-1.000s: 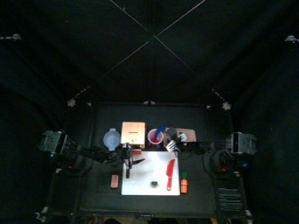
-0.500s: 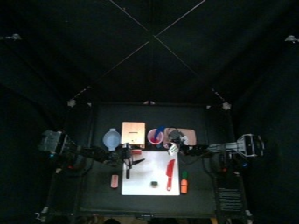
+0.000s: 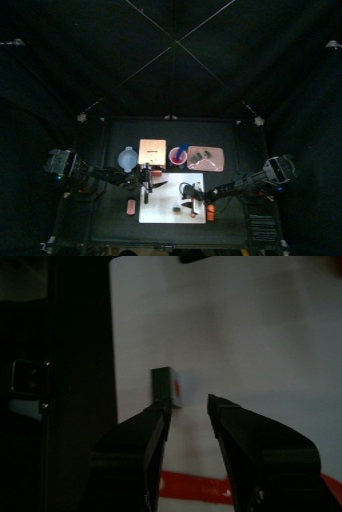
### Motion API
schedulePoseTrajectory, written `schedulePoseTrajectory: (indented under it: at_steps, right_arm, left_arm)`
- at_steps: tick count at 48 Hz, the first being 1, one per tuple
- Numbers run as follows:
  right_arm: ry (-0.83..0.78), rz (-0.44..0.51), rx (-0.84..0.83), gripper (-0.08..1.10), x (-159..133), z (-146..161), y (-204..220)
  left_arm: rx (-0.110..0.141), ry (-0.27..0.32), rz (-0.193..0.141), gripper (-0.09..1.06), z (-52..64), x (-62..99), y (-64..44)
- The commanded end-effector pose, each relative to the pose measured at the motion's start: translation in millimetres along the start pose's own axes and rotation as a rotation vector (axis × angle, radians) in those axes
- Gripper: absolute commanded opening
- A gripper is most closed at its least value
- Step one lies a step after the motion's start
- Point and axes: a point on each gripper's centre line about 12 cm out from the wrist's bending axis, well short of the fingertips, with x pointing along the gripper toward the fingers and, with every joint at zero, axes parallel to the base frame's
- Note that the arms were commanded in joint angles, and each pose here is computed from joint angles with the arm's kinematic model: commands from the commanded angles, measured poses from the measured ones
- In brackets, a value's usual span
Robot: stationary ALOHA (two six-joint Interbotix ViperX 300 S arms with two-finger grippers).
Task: Place sushi on board then cut the sushi with the knife then place the pieces on the plate
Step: Place the 4 sushi pieces on the plate
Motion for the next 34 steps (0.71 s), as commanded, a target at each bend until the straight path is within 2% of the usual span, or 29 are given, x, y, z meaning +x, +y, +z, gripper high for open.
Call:
schedulePoseTrajectory:
  at_steps: [1, 10, 20, 34]
  right_arm:
    - [-0.023, 0.029, -0.051, 0.75, 14, 16, 16]
    - [-0.012, 0.008, -0.071, 0.76, 30, 18, 18]
    - [0.0, 0.01, -0.059, 0.76, 34, 15, 20]
    - [0.037, 0.0, -0.008, 0.84, 43, 5, 19]
  left_arm:
    - [-0.006, -0.028, 0.001, 0.96, 9.8, 4.1, -0.8]
    - [-0.009, -0.017, -0.005, 0.96, 9.5, 4.6, -1.6]
    - [-0.011, -0.017, -0.005, 0.96, 9.5, 4.6, -1.6]
    - [-0.008, -0.016, -0.007, 0.96, 9.1, 4.6, -2.2]
